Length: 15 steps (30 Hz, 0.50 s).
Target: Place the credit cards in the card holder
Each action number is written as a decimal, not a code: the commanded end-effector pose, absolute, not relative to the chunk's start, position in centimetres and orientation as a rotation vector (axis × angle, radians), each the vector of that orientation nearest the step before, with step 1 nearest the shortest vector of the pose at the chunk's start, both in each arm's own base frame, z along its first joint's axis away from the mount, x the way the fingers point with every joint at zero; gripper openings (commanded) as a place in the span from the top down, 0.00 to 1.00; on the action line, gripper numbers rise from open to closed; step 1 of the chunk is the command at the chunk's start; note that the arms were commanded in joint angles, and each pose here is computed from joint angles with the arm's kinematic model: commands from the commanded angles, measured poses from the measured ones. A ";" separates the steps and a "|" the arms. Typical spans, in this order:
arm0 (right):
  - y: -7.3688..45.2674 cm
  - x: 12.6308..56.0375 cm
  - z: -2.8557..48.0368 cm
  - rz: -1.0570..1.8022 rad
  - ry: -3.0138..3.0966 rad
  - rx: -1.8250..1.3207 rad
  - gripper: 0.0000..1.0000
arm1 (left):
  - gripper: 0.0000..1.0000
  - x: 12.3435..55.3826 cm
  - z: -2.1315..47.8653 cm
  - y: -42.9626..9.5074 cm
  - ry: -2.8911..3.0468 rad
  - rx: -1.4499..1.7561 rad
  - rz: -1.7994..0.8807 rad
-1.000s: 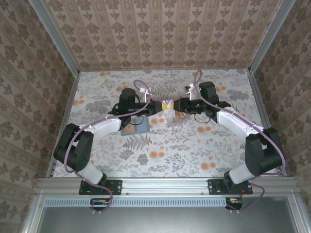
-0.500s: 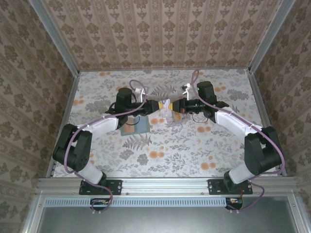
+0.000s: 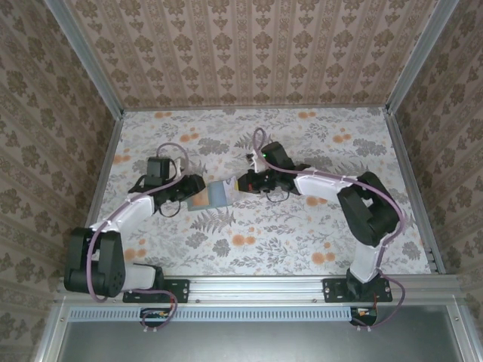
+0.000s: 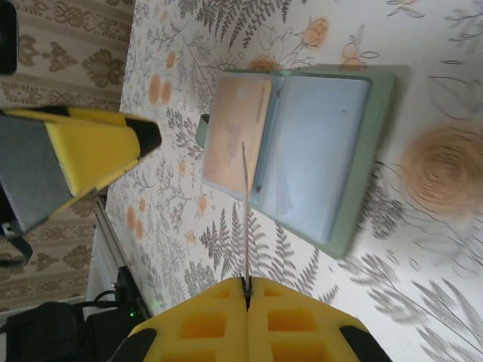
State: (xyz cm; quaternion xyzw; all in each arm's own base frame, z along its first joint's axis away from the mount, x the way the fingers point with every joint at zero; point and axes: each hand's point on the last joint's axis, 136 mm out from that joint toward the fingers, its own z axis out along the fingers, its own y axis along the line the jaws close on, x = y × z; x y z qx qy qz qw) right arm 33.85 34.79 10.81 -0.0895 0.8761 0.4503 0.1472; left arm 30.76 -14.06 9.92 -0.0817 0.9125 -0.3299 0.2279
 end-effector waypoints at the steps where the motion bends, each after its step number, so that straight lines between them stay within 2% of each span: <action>1: 37.2 35.7 11.4 1.273 2.483 -0.204 0.96 | 0.59 28.6 7.6 -10.3 2.612 -0.279 -0.712; 7: 40.2 36.1 9.1 1.294 2.516 -0.168 0.96 | 0.63 27.7 6.0 -7.1 2.659 -0.336 -0.575; 15: 41.6 37.0 7.2 1.259 2.528 -0.119 0.96 | 0.66 28.4 4.9 -7.2 2.684 -0.333 -0.633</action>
